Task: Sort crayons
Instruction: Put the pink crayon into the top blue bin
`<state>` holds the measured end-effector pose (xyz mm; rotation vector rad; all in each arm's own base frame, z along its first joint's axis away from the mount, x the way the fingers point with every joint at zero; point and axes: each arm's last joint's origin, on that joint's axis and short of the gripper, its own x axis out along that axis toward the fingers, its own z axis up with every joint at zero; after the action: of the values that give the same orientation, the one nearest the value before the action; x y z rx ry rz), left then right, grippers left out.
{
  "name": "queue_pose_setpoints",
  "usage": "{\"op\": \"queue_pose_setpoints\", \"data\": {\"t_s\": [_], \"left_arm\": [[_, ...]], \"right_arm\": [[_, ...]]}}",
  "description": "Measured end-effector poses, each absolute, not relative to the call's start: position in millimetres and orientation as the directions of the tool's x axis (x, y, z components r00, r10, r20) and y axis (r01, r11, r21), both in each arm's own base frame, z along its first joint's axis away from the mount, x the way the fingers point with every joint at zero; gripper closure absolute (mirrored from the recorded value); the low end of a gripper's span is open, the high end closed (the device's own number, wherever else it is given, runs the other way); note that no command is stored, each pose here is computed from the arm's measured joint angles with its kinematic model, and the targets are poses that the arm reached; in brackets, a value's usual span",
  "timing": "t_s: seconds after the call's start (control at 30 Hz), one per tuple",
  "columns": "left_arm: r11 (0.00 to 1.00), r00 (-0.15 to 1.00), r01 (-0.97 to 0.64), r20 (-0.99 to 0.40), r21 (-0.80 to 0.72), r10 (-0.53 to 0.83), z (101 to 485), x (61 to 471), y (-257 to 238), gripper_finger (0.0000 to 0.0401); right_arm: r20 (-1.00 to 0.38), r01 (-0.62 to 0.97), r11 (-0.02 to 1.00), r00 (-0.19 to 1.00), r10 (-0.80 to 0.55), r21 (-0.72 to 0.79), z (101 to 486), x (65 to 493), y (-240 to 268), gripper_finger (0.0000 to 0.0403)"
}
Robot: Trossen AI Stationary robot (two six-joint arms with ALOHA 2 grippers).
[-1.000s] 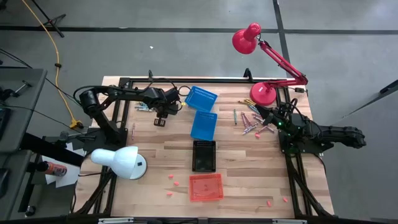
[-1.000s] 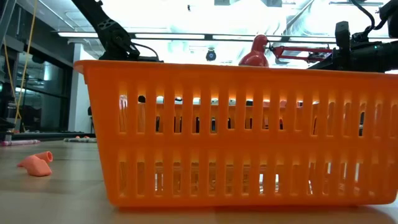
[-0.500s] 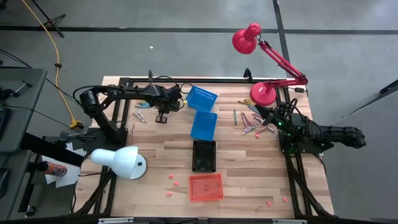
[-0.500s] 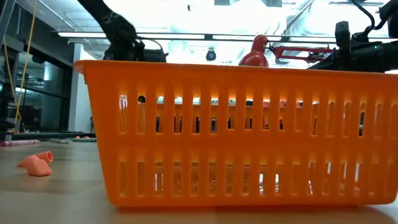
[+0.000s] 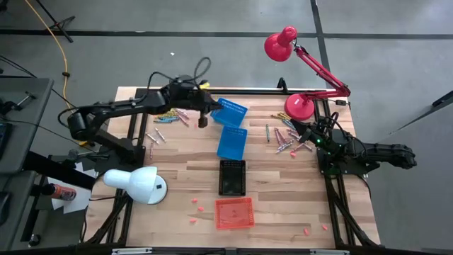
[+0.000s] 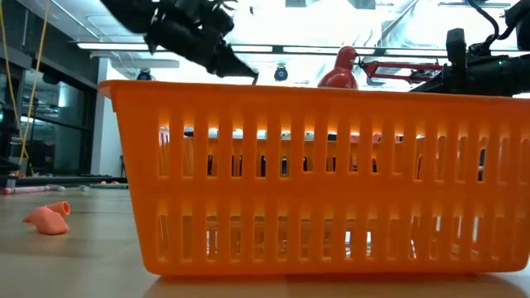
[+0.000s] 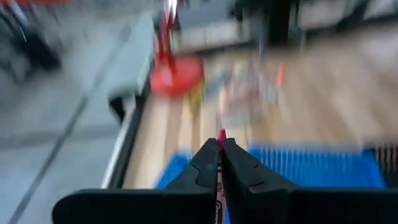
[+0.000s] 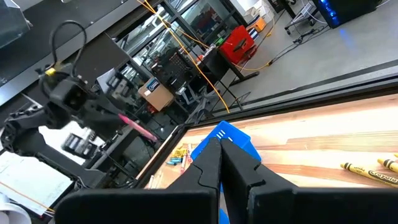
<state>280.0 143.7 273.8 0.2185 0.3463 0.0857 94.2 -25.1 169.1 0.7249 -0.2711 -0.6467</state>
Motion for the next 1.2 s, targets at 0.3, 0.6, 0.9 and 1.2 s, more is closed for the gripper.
{"op": "queue_pose_setpoints", "data": {"t_s": [0.3,0.6,0.9,1.2], "left_arm": [[0.965,0.962,-0.204,-0.149,0.166,0.229,210,287,155,0.0401],[0.933,0.916,-0.311,-0.207,0.179,0.345,181,302,167,0.0401],[0.918,0.901,-0.333,-0.215,0.214,0.377,179,303,169,0.04],[0.922,0.901,-0.336,-0.221,0.193,0.374,179,303,168,0.038]], "right_arm": [[0.012,0.452,0.567,0.775,-0.632,0.689,169,94,-25,0.0402],[0.012,0.452,0.567,0.775,-0.632,0.689,169,94,-25,0.0402],[0.012,0.452,0.567,0.775,-0.632,0.689,169,94,-25,0.0402],[0.013,0.452,0.567,0.774,-0.633,0.689,169,94,-25,0.0402]]}}
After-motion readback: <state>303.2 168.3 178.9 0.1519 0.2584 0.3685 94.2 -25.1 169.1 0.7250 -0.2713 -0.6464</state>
